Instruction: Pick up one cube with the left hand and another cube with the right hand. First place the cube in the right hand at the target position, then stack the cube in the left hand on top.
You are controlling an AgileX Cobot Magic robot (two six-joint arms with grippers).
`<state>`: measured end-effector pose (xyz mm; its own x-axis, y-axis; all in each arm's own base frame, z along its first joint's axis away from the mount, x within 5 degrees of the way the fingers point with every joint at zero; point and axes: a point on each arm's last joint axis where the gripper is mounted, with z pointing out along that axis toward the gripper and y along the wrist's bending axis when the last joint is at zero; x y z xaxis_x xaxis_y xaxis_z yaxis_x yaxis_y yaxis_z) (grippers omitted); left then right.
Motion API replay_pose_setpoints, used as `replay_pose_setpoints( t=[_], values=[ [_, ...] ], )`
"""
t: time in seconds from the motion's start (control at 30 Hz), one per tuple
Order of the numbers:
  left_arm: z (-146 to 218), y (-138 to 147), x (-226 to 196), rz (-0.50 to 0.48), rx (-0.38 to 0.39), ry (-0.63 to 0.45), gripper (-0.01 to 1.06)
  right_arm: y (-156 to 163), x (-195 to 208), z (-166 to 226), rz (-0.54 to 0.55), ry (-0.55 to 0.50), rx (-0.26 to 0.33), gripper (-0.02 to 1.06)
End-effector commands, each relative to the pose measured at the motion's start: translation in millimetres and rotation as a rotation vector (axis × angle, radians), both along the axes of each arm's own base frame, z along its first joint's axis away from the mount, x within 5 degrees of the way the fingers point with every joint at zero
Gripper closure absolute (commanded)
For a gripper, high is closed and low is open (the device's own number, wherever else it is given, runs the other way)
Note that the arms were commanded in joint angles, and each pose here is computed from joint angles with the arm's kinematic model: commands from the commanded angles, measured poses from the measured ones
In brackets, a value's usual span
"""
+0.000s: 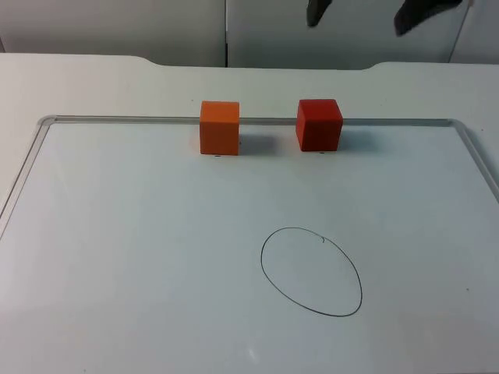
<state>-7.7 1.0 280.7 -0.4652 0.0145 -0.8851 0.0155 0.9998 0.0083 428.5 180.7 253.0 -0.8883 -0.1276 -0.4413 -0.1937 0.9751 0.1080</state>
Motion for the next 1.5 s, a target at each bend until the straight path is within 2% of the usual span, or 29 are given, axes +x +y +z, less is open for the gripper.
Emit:
replay_pose_setpoints(
  t=[0.0,0.1,0.27,0.33,0.4,0.57,0.93,1.1,1.4,1.47],
  values=[
    [-1,0,1,0.008,-0.006,-0.006,0.03,6,7,-16,-0.006,-0.001,0.0,0.1],
    [-1,0,1,0.008,-0.006,-0.006,0.03,9,14,-39,-0.026,0.021,0.002,0.1],
    [-1,0,1,0.008,-0.006,-0.006,0.03,12,24,-50,-0.052,-0.001,0.015,0.1],
    [-1,0,1,0.008,-0.006,-0.006,0.03,11,27,-50,-0.069,-0.002,0.003,0.1],
    [-1,0,1,0.008,-0.006,-0.006,0.03,10,35,-56,-0.092,0.004,-0.047,0.11],
    [-1,0,1,0.008,-0.006,-0.006,0.03,15,47,-67,-0.102,0.054,-0.074,0.11],
    [-1,0,1,0.008,-0.006,-0.006,0.03,21,60,-82,-0.108,0.05,-0.051,0.11],
    [-1,0,1,0.008,-0.006,-0.006,0.03,22,61,-89,-0.109,0.068,-0.061,0.11],
    [-1,0,1,0.008,-0.006,-0.006,0.03,22,60,-110,-0.108,0.131,-0.082,0.17],
    [-1,0,1,0.008,-0.006,-0.006,0.03,22,60,-110,-0.108,0.129,-0.082,0.21]
  ],
)
